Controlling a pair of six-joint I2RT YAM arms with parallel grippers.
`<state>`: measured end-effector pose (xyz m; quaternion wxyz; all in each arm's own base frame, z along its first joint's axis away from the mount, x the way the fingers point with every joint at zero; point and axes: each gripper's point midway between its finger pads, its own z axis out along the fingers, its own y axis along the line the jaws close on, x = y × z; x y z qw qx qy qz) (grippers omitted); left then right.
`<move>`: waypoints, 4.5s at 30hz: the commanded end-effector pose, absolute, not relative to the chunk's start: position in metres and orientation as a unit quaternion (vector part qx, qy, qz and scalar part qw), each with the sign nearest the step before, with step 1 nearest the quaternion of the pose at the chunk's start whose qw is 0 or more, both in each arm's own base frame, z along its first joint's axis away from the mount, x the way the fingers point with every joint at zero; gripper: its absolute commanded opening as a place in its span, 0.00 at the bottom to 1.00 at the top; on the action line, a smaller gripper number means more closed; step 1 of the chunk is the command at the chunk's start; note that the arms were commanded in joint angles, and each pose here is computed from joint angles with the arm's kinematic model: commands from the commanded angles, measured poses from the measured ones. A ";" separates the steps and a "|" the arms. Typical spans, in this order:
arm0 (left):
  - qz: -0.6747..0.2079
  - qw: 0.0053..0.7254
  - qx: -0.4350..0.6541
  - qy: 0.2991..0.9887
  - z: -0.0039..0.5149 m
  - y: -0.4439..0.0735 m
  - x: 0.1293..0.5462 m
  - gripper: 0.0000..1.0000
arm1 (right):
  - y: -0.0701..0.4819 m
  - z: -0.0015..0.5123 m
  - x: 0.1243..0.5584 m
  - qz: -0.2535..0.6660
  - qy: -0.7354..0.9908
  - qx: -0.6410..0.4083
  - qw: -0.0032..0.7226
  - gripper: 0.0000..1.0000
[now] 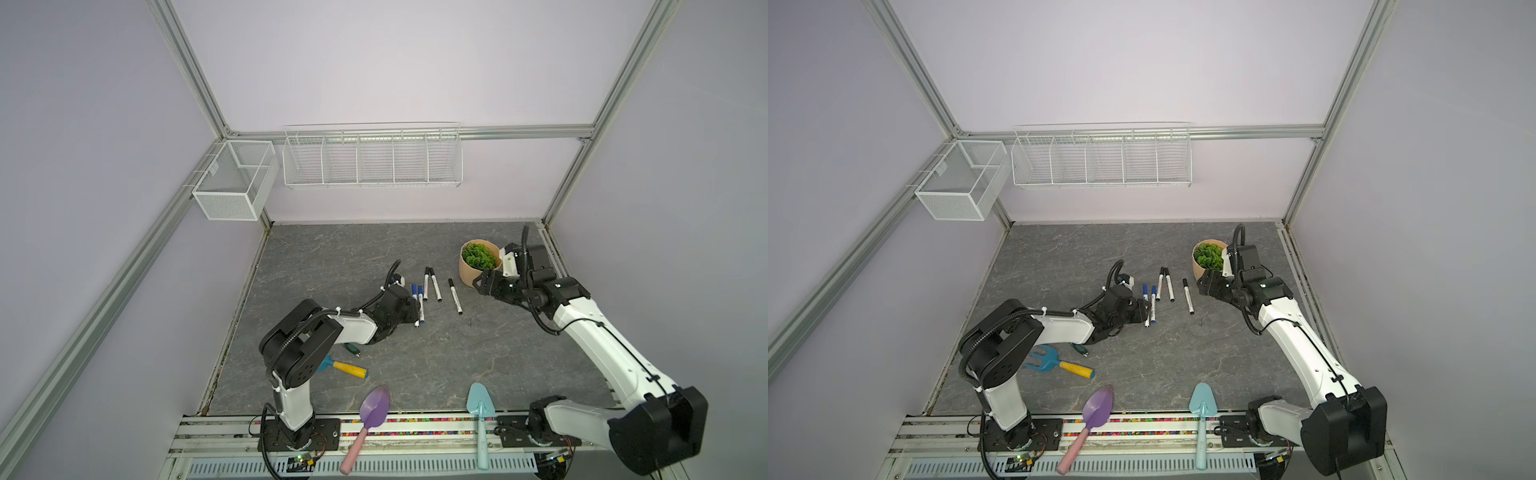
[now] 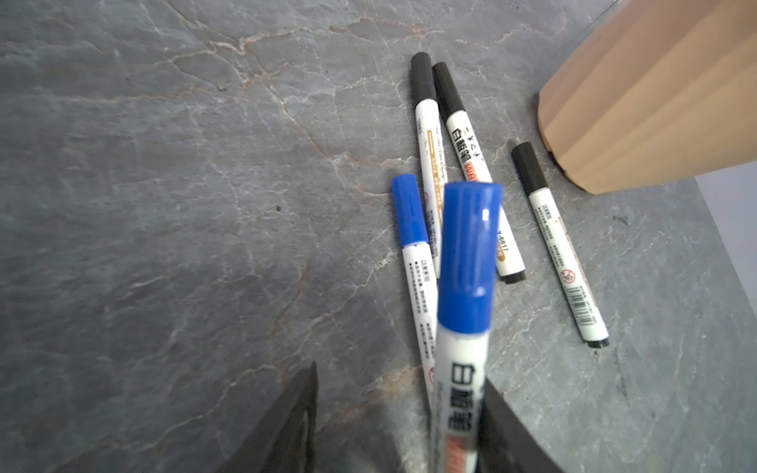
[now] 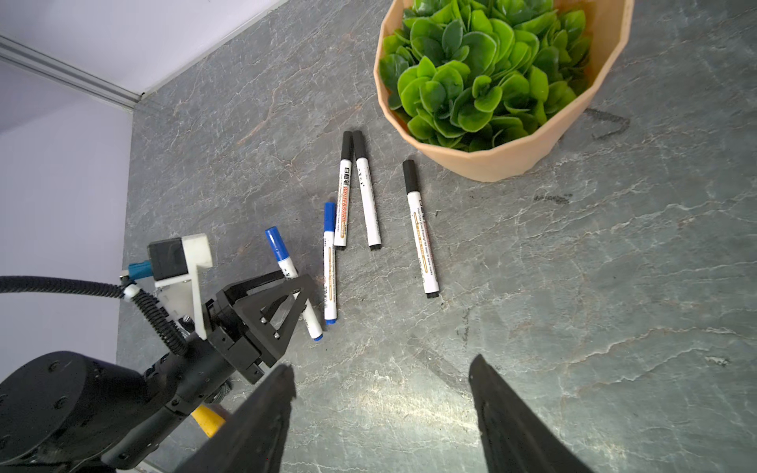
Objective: Insert the pens into the pen caps
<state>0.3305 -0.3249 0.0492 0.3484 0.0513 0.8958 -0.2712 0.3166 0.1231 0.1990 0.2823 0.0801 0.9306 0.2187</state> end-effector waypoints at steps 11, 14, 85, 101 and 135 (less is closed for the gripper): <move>-0.329 0.369 0.073 0.866 0.092 -0.334 0.322 0.62 | 0.192 0.166 0.289 0.327 0.926 -0.041 0.185 0.66; -0.350 0.366 0.084 0.858 0.103 -0.340 0.318 0.61 | 0.225 0.145 0.271 0.338 0.925 -0.107 0.136 0.64; -0.172 0.490 -0.037 0.854 0.160 -0.189 0.291 0.65 | 0.208 0.019 0.304 0.160 0.984 -0.081 0.017 0.25; -0.149 0.501 -0.049 0.851 0.160 -0.180 0.294 0.66 | 0.176 0.122 0.327 0.144 0.961 -0.063 0.228 0.40; 0.131 0.610 -0.223 0.749 0.147 0.057 0.357 1.00 | -0.013 0.097 0.394 -0.044 0.805 0.013 0.592 0.88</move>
